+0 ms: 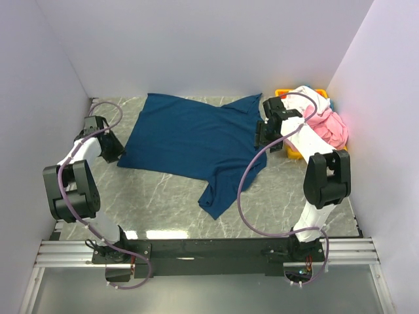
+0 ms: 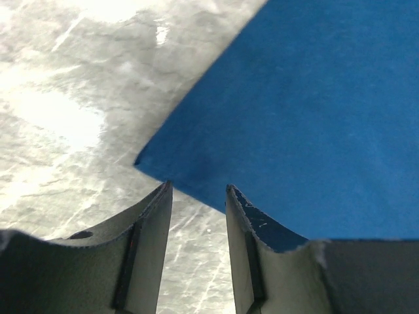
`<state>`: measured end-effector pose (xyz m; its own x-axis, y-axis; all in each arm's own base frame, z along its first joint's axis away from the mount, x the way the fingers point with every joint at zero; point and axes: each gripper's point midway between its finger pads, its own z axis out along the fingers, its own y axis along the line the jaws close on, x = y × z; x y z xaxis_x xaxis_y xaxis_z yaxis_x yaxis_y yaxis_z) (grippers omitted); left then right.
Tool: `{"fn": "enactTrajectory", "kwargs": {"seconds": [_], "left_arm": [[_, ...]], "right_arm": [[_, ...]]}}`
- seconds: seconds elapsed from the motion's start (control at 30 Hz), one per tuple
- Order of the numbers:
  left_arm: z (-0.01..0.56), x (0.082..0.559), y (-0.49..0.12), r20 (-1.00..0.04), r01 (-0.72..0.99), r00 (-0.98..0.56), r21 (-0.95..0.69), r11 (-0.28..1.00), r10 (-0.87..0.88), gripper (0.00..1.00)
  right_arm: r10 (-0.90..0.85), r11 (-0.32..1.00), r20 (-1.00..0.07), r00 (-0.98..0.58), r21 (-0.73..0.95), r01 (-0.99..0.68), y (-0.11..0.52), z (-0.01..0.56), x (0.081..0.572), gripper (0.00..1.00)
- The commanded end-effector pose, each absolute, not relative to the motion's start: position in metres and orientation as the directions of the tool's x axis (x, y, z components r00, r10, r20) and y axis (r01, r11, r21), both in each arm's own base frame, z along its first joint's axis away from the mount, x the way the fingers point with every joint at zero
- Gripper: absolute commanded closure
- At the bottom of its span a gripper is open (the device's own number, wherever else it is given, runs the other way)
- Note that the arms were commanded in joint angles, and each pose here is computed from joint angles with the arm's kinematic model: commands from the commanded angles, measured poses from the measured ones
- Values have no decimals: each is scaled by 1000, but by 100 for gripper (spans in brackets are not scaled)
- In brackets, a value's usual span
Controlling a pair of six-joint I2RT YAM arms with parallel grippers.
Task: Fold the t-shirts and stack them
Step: Flatten the tshirt out
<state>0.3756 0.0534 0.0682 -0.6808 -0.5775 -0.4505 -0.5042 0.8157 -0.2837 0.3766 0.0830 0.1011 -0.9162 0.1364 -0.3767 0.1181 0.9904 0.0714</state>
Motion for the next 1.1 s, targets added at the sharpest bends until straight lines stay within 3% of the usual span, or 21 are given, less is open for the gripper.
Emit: {"fn": "enactTrajectory", "kwargs": {"seconds": [0.0, 0.13, 0.27, 1.07], "left_arm": [[65, 372, 64, -464, -521, -673, -256, 814, -576, 57], [55, 367, 67, -446, -530, -689, -229, 817, -572, 57], [44, 358, 70, -431, -539, -703, -195, 819, -565, 65], [22, 366, 72, -427, -545, -701, -194, 815, -571, 60]], "right_arm": [[149, 987, -417, -897, 123, 106, 94, 122, 378, 35], [141, 986, -400, -906, 141, 91, 102, 119, 373, 35], [131, 987, -400, -907, 142, 80, 106, 120, 372, 35], [72, 984, -371, -926, 176, 6, 141, 116, 362, 35]]}}
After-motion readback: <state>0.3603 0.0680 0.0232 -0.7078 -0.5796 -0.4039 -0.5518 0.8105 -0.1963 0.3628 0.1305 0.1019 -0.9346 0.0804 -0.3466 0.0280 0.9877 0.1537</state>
